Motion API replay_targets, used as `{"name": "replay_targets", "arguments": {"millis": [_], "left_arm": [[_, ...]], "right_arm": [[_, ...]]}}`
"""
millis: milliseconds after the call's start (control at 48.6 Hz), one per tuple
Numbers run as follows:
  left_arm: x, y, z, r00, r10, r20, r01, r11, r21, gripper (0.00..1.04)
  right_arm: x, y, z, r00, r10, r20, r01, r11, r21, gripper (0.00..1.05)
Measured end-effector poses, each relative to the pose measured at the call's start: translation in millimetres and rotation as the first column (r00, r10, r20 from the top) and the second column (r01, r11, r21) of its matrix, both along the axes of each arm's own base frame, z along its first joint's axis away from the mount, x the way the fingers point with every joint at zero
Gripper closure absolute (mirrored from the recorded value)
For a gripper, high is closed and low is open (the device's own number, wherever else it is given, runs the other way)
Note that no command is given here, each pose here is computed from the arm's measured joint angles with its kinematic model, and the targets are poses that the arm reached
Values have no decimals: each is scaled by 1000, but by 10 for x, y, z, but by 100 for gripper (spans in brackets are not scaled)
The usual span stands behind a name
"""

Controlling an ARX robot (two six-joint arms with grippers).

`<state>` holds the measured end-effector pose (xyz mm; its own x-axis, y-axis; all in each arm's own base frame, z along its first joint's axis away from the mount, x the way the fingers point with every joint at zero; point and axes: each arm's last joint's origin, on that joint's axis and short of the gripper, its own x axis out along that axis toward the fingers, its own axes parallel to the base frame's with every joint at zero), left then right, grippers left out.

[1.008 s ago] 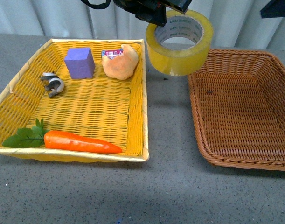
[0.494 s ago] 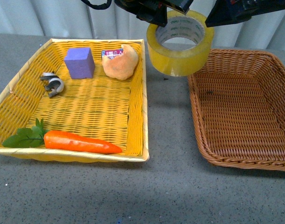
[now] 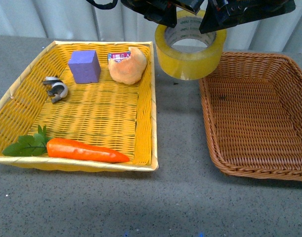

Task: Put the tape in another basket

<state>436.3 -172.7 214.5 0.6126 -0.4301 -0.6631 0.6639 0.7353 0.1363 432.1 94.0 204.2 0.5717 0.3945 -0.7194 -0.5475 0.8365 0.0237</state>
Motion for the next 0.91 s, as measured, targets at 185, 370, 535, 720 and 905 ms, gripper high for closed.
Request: {"name": "replay_targets", "arguments": {"millis": [185, 370, 535, 720, 905], "left_arm": [[0, 0, 0, 1000, 1, 0, -1, 1000, 0, 91], [-2, -5, 0, 1000, -1, -1, 1, 1000, -1, 91], [-1, -10, 7, 1000, 1, -5, -1, 1000, -14, 91], [-36, -91, 69, 995, 90, 44, -92, 994, 62, 83], [-18, -54, 138, 979, 187, 78, -190, 982, 25, 49]], "right_arm": [[-1, 22, -38, 1000, -15, -26, 15, 1000, 2, 33], [-21, 83, -42, 999, -16, -48, 17, 1000, 26, 65], [-29, 113, -46, 998, -30, -53, 31, 999, 22, 85], [-4, 66, -88, 997, -46, -62, 48, 998, 31, 89], [96, -29, -141, 991, -126, -52, 125, 992, -19, 89]]}}
